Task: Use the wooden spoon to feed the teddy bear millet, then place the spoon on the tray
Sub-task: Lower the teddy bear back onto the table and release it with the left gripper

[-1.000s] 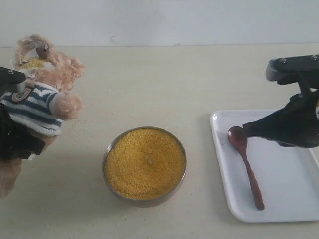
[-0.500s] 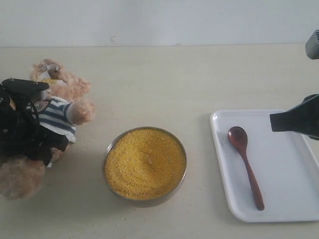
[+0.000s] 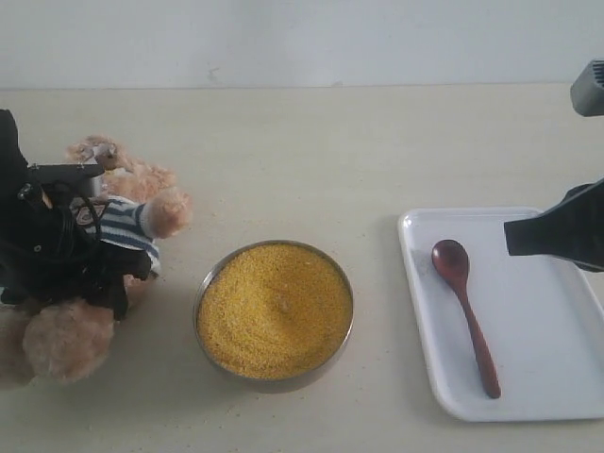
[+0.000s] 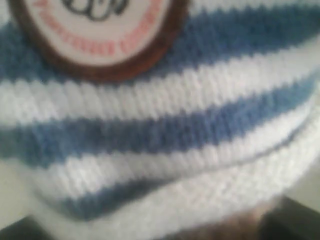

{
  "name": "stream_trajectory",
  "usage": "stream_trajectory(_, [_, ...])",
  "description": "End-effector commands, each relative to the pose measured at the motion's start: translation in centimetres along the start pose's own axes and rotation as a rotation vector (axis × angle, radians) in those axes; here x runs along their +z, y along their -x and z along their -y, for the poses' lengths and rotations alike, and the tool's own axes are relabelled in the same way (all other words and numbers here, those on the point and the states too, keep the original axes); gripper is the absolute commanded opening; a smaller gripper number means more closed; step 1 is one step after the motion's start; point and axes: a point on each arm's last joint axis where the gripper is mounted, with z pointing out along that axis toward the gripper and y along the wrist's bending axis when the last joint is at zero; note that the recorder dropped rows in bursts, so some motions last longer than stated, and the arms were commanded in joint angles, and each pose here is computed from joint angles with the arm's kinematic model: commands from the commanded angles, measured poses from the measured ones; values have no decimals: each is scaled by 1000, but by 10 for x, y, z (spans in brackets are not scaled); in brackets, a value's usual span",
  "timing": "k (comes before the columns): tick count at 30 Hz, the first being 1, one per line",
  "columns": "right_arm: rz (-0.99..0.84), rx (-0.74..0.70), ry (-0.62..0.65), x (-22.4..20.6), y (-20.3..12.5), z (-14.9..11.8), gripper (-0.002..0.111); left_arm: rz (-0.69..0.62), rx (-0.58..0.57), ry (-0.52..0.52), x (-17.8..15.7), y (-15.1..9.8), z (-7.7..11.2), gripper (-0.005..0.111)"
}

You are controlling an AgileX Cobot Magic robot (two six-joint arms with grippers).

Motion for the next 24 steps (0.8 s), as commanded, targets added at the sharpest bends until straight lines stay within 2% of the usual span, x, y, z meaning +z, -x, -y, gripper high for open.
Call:
stream_trajectory(1, [15, -2, 1, -2, 1, 1, 0, 16, -15, -12, -2, 2, 3, 79])
stream_trajectory(5, [15, -5, 1, -2, 1, 1, 0, -3, -13, -10, -7, 5, 4, 95])
stream_trajectory(8, [17, -5, 1, -2, 1, 1, 0, -38, -1, 4, -15, 8, 5, 99])
stream_trajectory(16, [13, -14, 3, -2, 1, 1, 0, -99, 12, 11, -42, 20, 10, 99])
stream_trajectory(20, [12, -15, 6, -2, 1, 1, 0, -39, 27, -6, -63, 24, 12, 98])
stream_trajectory(22, [16, -15, 6, -1, 1, 1, 0, 11, 19, -18, -78, 25, 10, 94])
stream_trajectory(24, [47, -4, 15, 2, -1, 1, 0, 52, 27, -30, -90, 24, 6, 83])
